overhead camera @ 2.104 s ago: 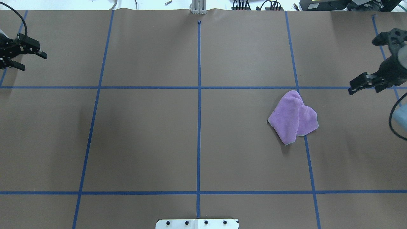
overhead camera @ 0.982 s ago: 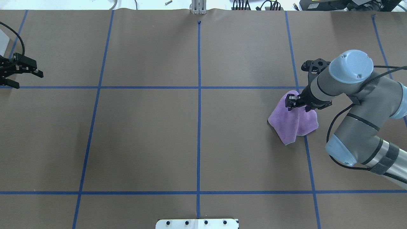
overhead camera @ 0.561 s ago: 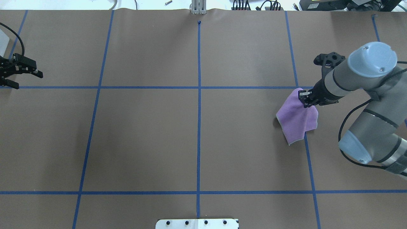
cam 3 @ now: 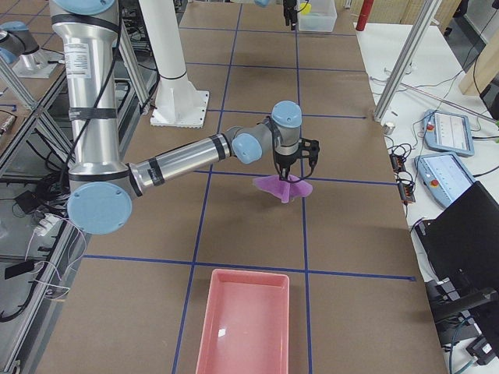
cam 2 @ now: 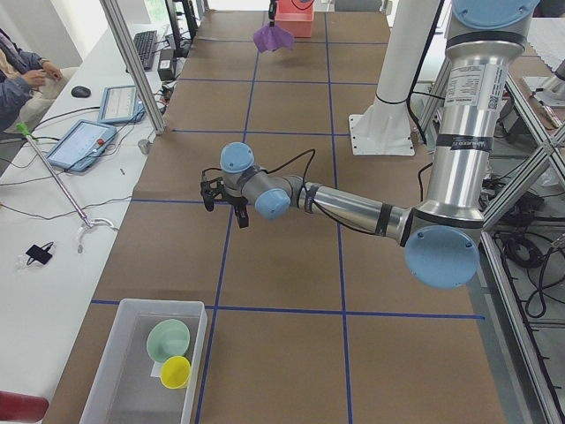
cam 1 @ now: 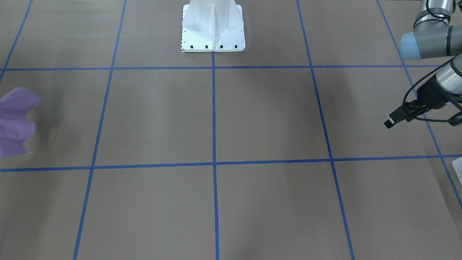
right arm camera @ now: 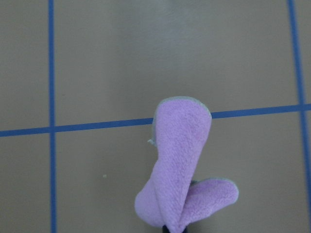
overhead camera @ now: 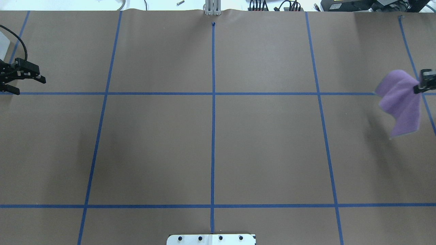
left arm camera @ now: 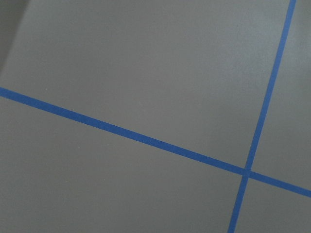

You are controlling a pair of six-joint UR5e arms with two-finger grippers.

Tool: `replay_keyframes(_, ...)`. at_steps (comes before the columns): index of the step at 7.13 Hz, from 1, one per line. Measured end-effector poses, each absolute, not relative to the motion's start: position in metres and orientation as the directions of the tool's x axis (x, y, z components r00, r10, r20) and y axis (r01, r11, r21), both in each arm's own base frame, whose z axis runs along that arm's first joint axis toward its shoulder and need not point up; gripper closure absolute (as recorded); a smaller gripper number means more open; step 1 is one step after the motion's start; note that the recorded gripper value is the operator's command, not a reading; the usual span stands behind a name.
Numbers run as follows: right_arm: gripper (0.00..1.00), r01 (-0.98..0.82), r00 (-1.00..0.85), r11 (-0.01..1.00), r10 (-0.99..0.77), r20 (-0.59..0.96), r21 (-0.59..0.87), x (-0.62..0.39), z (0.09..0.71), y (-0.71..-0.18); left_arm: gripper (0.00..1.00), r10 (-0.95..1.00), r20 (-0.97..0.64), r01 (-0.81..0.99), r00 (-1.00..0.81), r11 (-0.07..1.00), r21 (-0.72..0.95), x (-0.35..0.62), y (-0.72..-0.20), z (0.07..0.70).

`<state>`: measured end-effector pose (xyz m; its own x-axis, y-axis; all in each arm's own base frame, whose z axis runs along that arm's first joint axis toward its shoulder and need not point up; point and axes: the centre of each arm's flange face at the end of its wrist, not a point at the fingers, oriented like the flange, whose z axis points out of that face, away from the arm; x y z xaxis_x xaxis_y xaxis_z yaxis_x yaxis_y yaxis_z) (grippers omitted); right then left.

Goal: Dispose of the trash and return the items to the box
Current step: 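Carry the purple cloth off the table and drop it into the pink bin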

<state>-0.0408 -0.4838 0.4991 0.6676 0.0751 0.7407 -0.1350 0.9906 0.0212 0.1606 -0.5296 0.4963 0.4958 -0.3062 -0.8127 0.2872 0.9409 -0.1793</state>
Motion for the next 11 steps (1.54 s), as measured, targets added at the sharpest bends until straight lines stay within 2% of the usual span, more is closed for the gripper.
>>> replay_keyframes(3, 1.00, -0.005, 0.769, 0.996, -0.055, 0.637, 0.093, 0.130, 0.563, -0.443, 0.02, -0.307, -0.811, 0.286, 0.498, 0.941, -0.181, 0.162, -0.530, 0.497)
replay_keyframes(4, 0.77, 0.043, 0.797, 0.995, -0.088, 0.598, 0.090, 0.161, 0.586, -0.428, 0.02, -0.307, -0.810, 0.285, 0.499, 0.941, -0.181, 0.163, -0.530, 0.498)
replay_keyframes(5, 0.01, 0.093, 0.804, 0.993, -0.119, 0.582, 0.074, 0.179, 0.617, -0.417, 0.02, -0.306, -0.810, 0.285, 0.499, 0.941, -0.180, 0.164, -0.531, 0.498)
replay_keyframes(8, 0.00, 0.133, 0.802, 0.986, -0.167, 0.573, 0.100, 0.186, 0.713, -0.399, 0.02, -0.301, -0.814, 0.284, 0.497, 0.943, -0.176, 0.164, -0.531, 0.497)
replay_keyframes(11, 0.00, 0.005, 0.774, 0.989, -0.099, 0.625, 0.151, 0.176, 0.678, -0.419, 0.02, -0.210, -0.834, 0.243, 0.511, 0.966, -0.094, 0.161, -0.521, 0.492)
